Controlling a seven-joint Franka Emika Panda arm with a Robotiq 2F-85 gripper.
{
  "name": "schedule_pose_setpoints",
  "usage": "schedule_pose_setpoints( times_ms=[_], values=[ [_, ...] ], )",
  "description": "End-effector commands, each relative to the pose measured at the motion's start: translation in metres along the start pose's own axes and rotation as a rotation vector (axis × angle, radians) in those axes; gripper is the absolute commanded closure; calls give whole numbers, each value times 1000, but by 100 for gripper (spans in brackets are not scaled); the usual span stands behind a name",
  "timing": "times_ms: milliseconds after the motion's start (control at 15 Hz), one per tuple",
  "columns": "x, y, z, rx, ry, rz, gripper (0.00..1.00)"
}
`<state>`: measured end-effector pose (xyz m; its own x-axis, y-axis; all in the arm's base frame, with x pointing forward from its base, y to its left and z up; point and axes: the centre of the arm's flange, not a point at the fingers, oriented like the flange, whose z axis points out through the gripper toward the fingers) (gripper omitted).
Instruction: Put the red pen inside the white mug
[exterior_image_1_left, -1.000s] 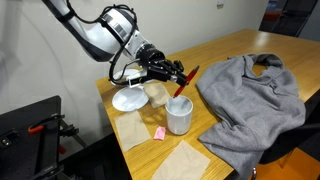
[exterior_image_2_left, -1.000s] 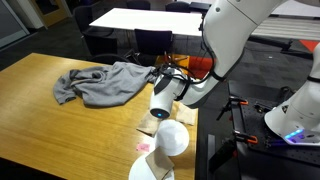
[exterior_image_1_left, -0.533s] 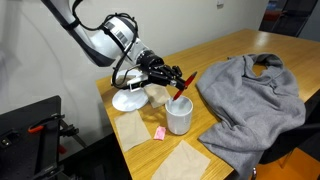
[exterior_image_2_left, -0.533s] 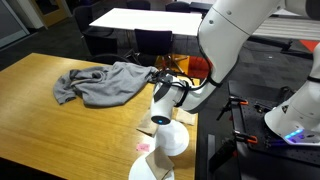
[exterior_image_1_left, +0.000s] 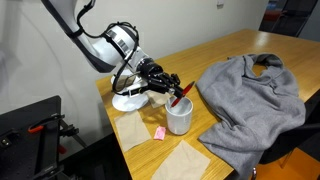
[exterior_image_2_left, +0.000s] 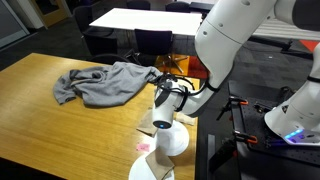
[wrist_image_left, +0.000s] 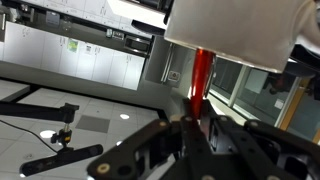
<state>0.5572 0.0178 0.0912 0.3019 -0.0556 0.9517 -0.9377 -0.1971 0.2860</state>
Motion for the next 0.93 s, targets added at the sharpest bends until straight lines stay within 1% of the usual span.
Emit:
schedule_pose_setpoints(
  times_ms=[0,67,133,333,600,667,867],
  values=[
    [-11,-5,-1,10,12,13,62],
    [-14,-5,0,8,12,10,61],
    [-16,-5,0,7,10,5,56],
    [-21,-5,0,4,8,-3,32],
    [-21,-5,-1,2,2,-2,3],
    [-18,-3,-1,1,0,2,0],
    [-1,2,-3,-2,-14,25,0]
  ],
)
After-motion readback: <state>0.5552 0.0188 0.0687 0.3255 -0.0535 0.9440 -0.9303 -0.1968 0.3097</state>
